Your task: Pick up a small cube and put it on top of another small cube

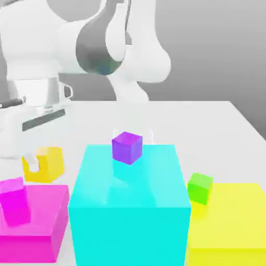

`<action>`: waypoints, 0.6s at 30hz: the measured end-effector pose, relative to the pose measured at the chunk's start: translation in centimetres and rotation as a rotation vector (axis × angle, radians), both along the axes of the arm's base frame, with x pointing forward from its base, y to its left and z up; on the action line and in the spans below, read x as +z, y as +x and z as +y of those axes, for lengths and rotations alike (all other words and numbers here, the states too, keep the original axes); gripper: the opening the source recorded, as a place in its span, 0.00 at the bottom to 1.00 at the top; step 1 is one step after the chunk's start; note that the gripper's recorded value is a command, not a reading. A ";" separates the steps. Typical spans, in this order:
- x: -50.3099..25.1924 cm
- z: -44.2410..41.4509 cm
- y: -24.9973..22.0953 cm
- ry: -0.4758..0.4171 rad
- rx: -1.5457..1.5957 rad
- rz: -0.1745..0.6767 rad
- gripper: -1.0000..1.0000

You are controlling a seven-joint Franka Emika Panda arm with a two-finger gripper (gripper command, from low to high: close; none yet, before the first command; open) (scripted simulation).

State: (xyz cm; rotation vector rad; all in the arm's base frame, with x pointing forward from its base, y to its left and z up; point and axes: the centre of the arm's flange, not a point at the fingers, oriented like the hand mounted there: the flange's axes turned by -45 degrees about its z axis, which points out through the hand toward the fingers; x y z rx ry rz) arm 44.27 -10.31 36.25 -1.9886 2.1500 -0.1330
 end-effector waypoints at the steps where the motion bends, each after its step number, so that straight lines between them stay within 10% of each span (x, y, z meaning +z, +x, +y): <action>1: 0.5 2.5 0.3 0.000 0.060 -0.003 0.00; 10: -2.2 24.2 -6.9 -0.052 0.371 0.151 0.00; 18: -9.5 27.3 -9.7 -0.121 0.369 0.198 0.00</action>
